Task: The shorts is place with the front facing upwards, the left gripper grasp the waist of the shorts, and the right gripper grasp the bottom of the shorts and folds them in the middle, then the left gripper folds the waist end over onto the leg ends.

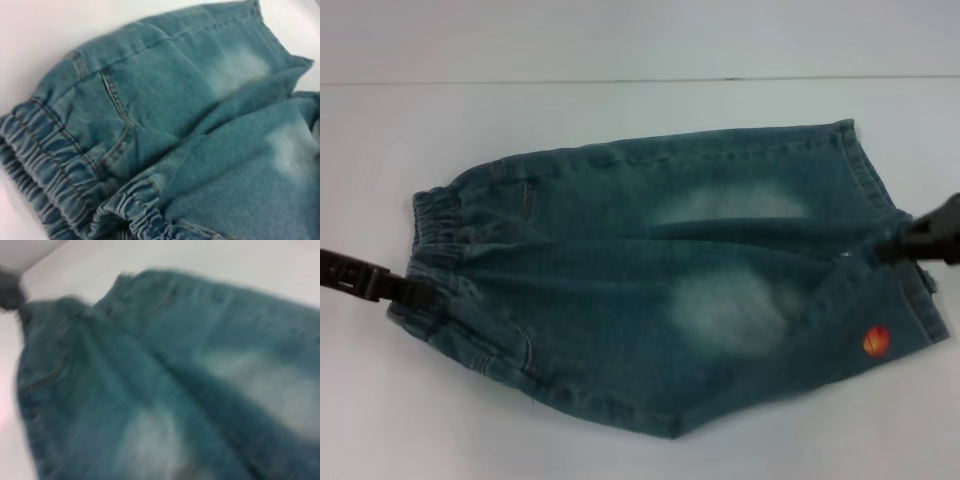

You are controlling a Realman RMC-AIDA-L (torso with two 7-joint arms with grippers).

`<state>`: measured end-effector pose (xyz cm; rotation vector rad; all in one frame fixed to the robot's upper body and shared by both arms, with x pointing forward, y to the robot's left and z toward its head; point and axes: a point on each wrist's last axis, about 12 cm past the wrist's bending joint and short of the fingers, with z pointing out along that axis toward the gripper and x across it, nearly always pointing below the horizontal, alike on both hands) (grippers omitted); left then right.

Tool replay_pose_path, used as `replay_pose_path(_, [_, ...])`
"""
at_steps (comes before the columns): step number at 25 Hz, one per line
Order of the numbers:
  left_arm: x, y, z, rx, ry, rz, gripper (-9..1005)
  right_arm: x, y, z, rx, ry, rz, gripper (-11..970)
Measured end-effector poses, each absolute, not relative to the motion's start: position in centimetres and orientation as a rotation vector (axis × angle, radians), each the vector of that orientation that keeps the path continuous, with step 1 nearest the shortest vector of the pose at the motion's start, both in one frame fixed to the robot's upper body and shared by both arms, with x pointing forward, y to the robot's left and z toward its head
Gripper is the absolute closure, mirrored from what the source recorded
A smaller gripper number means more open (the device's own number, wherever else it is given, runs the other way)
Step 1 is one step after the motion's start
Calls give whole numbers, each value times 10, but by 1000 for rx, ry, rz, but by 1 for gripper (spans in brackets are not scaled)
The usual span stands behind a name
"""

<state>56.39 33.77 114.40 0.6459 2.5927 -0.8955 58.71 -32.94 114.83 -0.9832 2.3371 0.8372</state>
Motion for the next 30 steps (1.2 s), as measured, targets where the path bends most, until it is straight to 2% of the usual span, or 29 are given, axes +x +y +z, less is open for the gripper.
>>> replay_pose_path(9, [576, 341, 1144, 483, 2601, -837, 954, 596, -344, 1132, -664, 2131, 805, 916])
replay_pose_path(14, [580, 339, 1143, 394, 2597, -840, 954, 592, -343, 1131, -604, 2010, 827, 916])
replay_pose_path(30, [586, 351, 1146, 167, 2493, -891, 954, 607, -342, 1114, -333, 1902, 670, 916])
